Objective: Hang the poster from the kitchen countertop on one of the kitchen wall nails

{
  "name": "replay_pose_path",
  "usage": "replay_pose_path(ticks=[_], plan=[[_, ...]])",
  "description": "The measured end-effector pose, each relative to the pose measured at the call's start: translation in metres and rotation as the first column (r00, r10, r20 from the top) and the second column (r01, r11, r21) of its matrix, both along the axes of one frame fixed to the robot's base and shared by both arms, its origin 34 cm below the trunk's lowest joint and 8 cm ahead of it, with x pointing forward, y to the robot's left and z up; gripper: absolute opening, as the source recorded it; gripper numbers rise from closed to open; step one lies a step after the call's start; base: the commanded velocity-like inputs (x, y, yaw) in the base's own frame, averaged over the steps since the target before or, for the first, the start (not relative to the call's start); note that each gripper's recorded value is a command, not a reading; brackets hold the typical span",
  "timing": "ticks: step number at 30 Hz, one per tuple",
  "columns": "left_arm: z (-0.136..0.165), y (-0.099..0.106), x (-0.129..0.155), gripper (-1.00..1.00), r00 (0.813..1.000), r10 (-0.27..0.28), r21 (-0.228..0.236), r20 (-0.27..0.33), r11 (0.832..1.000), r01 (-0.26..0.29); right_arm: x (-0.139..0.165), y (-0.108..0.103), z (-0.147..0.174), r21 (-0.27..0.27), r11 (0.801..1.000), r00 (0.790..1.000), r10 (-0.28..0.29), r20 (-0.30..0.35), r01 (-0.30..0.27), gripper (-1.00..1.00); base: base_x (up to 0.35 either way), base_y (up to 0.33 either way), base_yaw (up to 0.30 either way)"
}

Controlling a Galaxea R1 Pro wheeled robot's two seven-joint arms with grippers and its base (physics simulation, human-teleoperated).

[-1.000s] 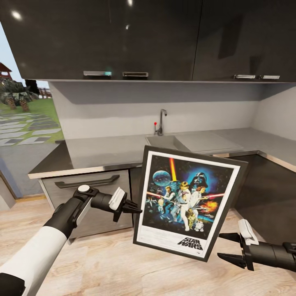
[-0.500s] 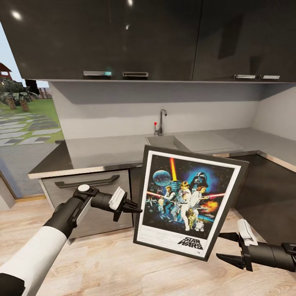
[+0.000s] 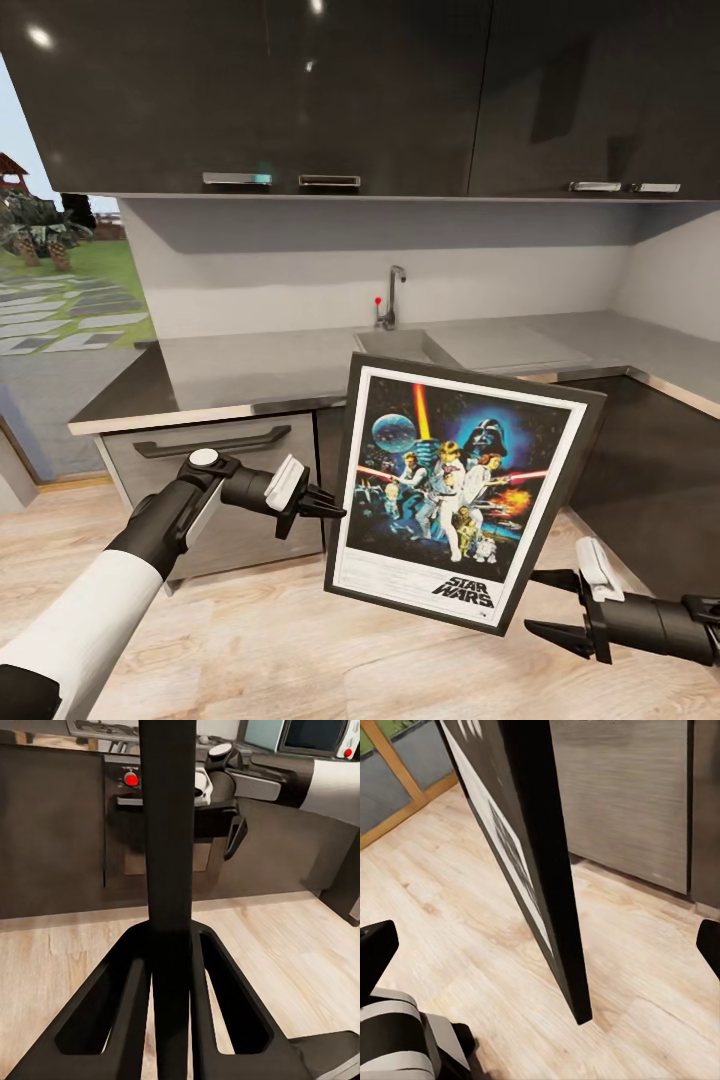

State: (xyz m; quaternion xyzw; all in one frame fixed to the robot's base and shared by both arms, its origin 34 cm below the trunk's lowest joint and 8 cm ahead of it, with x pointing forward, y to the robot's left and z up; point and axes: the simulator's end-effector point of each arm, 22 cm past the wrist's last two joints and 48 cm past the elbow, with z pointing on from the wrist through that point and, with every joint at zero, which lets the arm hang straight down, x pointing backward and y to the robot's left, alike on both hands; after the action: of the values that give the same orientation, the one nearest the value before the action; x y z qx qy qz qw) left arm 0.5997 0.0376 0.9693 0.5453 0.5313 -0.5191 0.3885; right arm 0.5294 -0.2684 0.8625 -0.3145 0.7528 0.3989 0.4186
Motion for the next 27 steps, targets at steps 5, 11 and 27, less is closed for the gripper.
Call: replay_pose_path(ticks=[5, 11, 27], plan=[[0.000, 0.000, 0.000, -1.00, 1.000, 0.000, 0.000, 0.000, 1.000, 0.000, 0.000, 0.000, -0.003, 0.000, 1.000, 1.000, 0.003, 0.009, -0.003, 1.00, 0.000, 0.000, 0.000], [0.000, 0.000, 0.000, -1.00, 1.000, 0.000, -0.001, 0.000, 1.000, 0.000, 0.000, 0.000, -0.004, 0.000, 1.000, 1.000, 0.004, 0.011, -0.004, 1.00, 0.000, 0.000, 0.000], [0.021, -0.002, -0.001, -1.00, 1.000, -0.005, -0.095, -0.014, 0.995, 0.004, 0.000, 0.011, -0.005, 0.005, 1.000, 0.998, 0.026, 0.065, -0.026, 1.00, 0.000, 0.000, 0.000]])
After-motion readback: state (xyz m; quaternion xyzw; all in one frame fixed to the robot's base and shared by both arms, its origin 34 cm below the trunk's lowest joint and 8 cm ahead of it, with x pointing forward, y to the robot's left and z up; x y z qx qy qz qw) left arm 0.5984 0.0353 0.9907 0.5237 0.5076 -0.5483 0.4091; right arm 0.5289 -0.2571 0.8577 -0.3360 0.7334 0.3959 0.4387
